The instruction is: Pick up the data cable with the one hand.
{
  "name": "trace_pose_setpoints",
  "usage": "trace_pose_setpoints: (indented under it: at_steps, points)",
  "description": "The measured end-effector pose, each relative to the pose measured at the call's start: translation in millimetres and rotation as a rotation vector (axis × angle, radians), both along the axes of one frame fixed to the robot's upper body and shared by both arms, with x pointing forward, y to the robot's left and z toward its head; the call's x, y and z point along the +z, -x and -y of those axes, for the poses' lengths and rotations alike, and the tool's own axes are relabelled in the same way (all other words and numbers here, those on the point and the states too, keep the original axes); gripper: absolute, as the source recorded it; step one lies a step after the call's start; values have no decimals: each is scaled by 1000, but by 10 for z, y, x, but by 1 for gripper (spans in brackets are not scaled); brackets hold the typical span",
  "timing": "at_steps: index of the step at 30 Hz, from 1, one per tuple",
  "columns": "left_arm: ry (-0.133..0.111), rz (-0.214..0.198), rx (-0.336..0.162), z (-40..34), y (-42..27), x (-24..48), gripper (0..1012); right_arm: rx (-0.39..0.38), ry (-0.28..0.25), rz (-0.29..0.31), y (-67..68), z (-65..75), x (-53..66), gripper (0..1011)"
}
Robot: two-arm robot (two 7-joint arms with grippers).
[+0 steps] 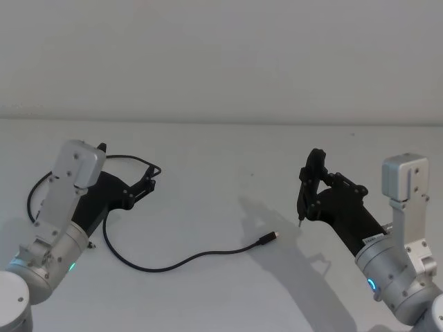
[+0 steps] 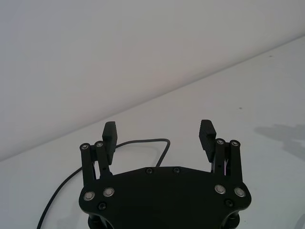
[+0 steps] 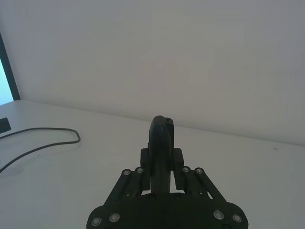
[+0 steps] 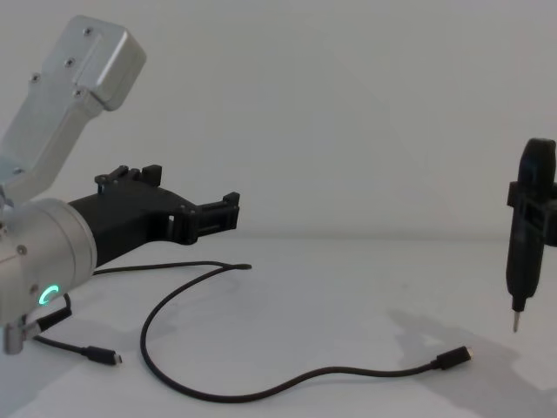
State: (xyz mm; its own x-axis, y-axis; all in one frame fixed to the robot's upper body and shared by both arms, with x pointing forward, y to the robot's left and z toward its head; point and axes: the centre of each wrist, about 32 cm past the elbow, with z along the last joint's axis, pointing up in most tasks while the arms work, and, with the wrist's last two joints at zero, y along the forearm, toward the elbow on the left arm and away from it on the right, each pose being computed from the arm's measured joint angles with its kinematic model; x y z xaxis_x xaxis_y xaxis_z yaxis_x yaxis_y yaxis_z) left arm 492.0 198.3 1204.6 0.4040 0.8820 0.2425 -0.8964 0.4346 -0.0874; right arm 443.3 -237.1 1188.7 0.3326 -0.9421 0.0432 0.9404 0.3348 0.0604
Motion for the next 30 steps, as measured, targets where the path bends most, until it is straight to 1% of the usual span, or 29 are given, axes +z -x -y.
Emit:
trace_pose_setpoints:
  at_steps: [30]
  points:
    - [-1,-2,0,-1,-1,-2,1001,0,0,0,0,0,0,274]
